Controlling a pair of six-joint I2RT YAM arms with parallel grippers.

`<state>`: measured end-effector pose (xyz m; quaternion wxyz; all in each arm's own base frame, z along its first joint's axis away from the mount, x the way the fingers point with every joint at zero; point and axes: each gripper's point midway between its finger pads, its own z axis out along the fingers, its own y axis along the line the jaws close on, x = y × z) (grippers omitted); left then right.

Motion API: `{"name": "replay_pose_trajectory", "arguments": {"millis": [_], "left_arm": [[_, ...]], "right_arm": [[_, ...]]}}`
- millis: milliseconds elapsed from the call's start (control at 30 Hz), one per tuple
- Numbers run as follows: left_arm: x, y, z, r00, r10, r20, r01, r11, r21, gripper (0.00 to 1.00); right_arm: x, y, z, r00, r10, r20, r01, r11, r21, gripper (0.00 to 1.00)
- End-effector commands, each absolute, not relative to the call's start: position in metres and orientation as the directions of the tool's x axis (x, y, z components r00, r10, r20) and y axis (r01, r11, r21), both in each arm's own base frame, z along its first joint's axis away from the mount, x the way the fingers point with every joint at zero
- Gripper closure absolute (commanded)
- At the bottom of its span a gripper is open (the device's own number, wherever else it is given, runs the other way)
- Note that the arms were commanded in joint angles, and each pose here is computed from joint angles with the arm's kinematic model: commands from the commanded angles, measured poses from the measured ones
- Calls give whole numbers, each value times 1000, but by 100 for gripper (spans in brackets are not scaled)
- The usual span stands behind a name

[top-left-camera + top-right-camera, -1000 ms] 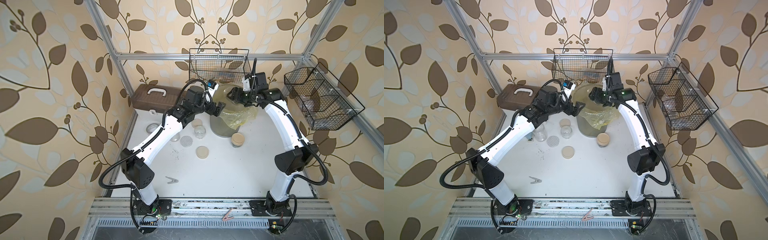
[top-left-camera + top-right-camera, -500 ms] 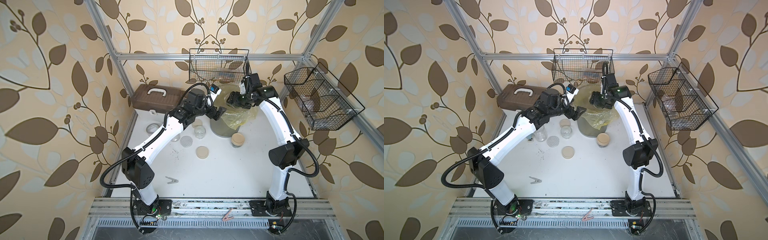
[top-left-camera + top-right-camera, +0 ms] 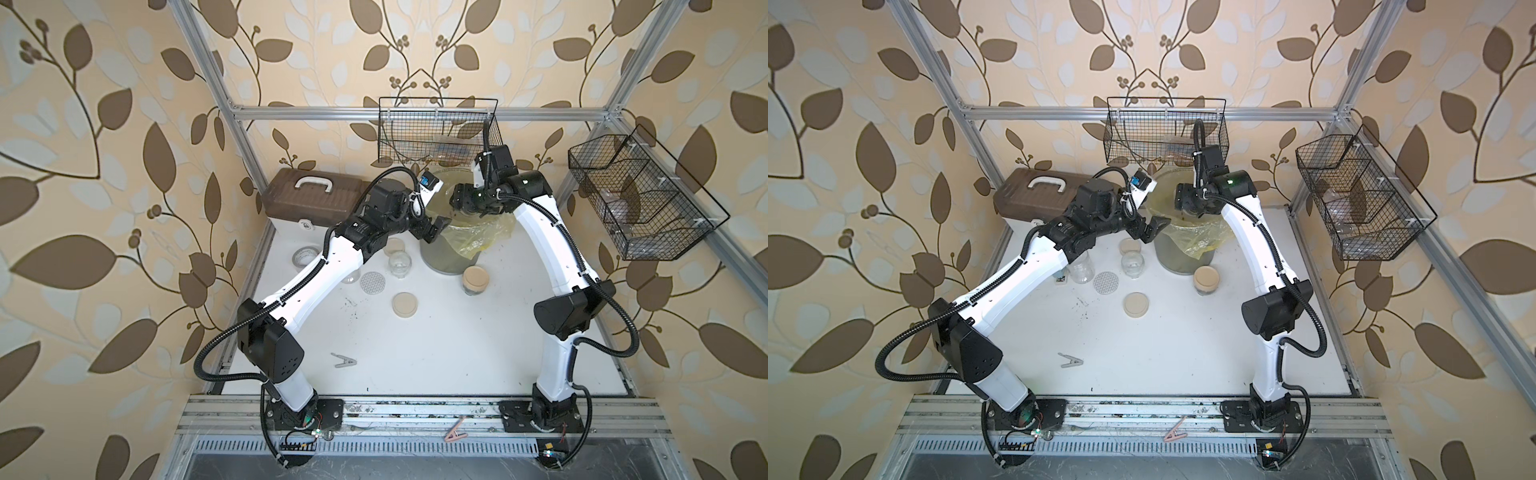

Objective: Empty moldy tea leaves from jars
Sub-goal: Pour the moldy tea leaves from the jar into the trash bin.

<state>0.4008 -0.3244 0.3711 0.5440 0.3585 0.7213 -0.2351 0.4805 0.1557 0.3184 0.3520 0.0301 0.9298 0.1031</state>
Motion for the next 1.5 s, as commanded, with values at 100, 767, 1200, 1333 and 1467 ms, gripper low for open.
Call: {"name": "replay_pose_trajectory", "arguments": {"millis": [100, 767, 1200, 1333, 1467], "left_arm": [[389, -319, 396, -41, 265, -964, 799, 588, 128, 1], [378, -311, 385, 39, 342, -939, 796, 557, 236, 1], [372, -306, 383, 78, 378, -923, 792, 539, 288, 1], [371, -305, 382, 79, 377, -923, 793, 537, 287, 1], [371, -306, 382, 86, 379, -922, 792, 535, 294, 1]], "right_arm": [[494, 150, 339, -681, 105, -725, -24, 986, 165, 81], [501, 145, 344, -560, -447, -698, -279, 894, -350, 84], [499, 141, 348, -492, -632, -599, -369, 774, -514, 86], [497, 133, 352, -459, -697, -551, -401, 716, -571, 87], [490, 138, 346, -393, -796, -459, -489, 604, -629, 87]]}}
